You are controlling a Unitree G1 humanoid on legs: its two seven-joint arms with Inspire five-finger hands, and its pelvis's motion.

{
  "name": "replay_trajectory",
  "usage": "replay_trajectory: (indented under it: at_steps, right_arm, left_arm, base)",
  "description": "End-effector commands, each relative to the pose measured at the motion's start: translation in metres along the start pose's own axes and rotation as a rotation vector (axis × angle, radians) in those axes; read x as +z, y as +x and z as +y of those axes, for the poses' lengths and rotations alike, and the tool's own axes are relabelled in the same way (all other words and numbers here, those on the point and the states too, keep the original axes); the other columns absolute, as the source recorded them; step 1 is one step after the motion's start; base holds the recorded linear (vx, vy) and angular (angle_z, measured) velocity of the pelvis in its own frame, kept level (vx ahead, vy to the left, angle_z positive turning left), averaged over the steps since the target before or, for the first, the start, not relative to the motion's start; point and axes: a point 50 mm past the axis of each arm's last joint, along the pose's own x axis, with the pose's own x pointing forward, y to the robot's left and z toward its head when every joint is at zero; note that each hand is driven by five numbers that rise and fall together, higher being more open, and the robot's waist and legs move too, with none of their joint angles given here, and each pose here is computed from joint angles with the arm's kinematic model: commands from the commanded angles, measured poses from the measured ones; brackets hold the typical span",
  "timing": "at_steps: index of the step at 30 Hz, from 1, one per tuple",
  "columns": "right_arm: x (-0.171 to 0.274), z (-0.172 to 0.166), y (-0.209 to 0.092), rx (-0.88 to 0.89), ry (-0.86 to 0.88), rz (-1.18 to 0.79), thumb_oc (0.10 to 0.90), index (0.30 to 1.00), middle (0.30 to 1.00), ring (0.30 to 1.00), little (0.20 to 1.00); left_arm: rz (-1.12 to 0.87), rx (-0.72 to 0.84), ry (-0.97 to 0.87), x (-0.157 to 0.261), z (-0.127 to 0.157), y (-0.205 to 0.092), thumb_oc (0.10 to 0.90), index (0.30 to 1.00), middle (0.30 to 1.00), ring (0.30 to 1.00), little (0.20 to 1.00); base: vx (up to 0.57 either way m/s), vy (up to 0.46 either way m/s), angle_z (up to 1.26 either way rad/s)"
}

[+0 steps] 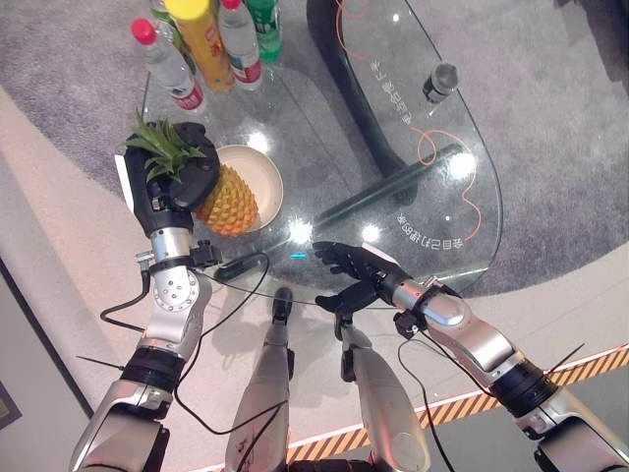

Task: Pick up the fruit to the plate

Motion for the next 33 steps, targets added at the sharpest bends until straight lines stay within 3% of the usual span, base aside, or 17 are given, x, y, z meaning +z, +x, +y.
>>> replay_trajectory:
  at_steps: [1, 14, 23, 33]
  right_arm:
    - [0.021, 0.014, 0.001, 0.141, 0.006, -0.087, 0.8, 0.9, 0.9, 0.9, 0.9]
    - [0.018, 0.004, 0.009, 0.164, -0.029, -0.008, 0.8, 0.9, 0.9, 0.9, 0.9]
    - [0.027, 0.001, 0.014, 0.16, -0.054, -0.006, 0.8, 0.9, 0.9, 0.9, 0.9]
    - [0.036, -0.007, 0.018, 0.137, -0.071, -0.011, 0.8, 0.9, 0.9, 0.9, 0.9]
  left_arm:
    - [-0.426, 0.024, -0.078, 0.067, -0.013, 0.032, 0.1, 0.3, 0.3, 0.3, 0.2]
    - [-0.586, 0.255, 0.129, 0.068, -0.019, 0.049, 0.1, 0.3, 0.3, 0.3, 0.2]
    - [-0.658, 0.367, 0.15, 0.075, -0.025, 0.058, 0.1, 0.3, 0.3, 0.3, 0.2]
    - [-0.645, 0.389, 0.138, 0.077, -0.029, 0.07, 0.1, 0.3, 0.3, 0.3, 0.2]
  base:
    - [-0.02, 0.122, -0.12]
    - [-0.02, 0.109, -0.07]
    - [-0.02, 0.056, 0.0]
    - [-0.01, 0.032, -0.01]
